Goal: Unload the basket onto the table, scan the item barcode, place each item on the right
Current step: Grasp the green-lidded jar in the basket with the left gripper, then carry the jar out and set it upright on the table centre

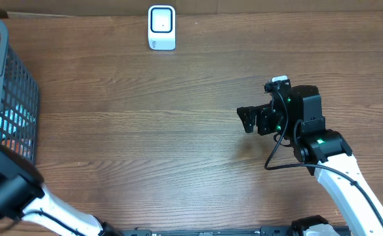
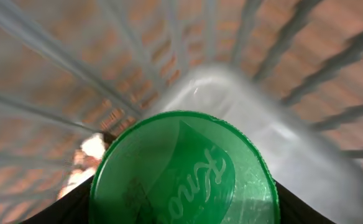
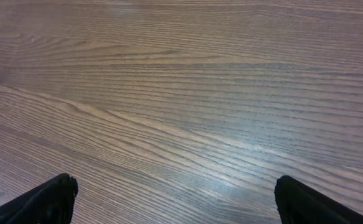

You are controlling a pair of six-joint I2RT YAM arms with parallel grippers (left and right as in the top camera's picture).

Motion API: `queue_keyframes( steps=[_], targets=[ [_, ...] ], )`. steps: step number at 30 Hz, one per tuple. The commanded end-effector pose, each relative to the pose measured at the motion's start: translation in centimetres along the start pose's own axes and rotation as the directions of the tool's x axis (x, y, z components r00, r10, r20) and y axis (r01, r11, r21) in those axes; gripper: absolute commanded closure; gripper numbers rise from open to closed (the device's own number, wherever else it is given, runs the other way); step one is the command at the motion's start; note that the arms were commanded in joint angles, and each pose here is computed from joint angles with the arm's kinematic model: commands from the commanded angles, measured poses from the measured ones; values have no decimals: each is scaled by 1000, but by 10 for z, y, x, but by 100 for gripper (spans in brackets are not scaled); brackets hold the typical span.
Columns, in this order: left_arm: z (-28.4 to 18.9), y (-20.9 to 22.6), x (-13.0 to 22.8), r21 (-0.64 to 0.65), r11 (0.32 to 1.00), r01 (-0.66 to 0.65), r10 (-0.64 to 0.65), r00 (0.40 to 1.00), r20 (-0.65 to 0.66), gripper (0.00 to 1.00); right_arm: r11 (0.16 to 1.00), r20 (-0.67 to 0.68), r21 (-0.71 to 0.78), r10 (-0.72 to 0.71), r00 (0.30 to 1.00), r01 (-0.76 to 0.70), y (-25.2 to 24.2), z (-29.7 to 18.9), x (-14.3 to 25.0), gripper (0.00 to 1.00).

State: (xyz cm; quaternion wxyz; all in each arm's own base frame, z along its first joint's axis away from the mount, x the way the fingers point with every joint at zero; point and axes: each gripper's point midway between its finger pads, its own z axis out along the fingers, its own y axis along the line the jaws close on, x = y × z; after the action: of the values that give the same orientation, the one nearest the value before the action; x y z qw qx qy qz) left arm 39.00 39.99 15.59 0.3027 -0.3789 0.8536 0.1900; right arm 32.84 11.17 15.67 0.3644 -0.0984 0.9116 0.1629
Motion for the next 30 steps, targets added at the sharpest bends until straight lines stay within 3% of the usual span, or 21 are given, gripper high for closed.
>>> queue_keyframes(
  steps=[1, 7, 14, 25, 30],
  targets=[
    [-119, -8, -63, 94, 995, 39, -59, 973, 221, 55, 1000, 33, -7, -2, 999, 2, 2, -4, -13, 0],
    [-224, -31, -70, 237, 971, 15, -90, 947, 309, 54, 1000, 32, -10, -2, 999, 3, 3, -4, -13, 0],
    [-324, -82, -40, 399, 910, -110, -42, 935, 352, 57, 1000, 30, -25, -2, 1000, 3, 5, -4, -13, 0],
    [-370, -182, 39, 568, 757, -322, 192, 941, 278, 57, 999, 16, -43, 1, 1000, 0, 8, -4, -9, 0],
    [-369, -222, 88, 629, 699, -340, 311, 937, 161, 58, 999, 14, -43, 1, 1000, -1, 8, -4, -9, 0]
  ],
)
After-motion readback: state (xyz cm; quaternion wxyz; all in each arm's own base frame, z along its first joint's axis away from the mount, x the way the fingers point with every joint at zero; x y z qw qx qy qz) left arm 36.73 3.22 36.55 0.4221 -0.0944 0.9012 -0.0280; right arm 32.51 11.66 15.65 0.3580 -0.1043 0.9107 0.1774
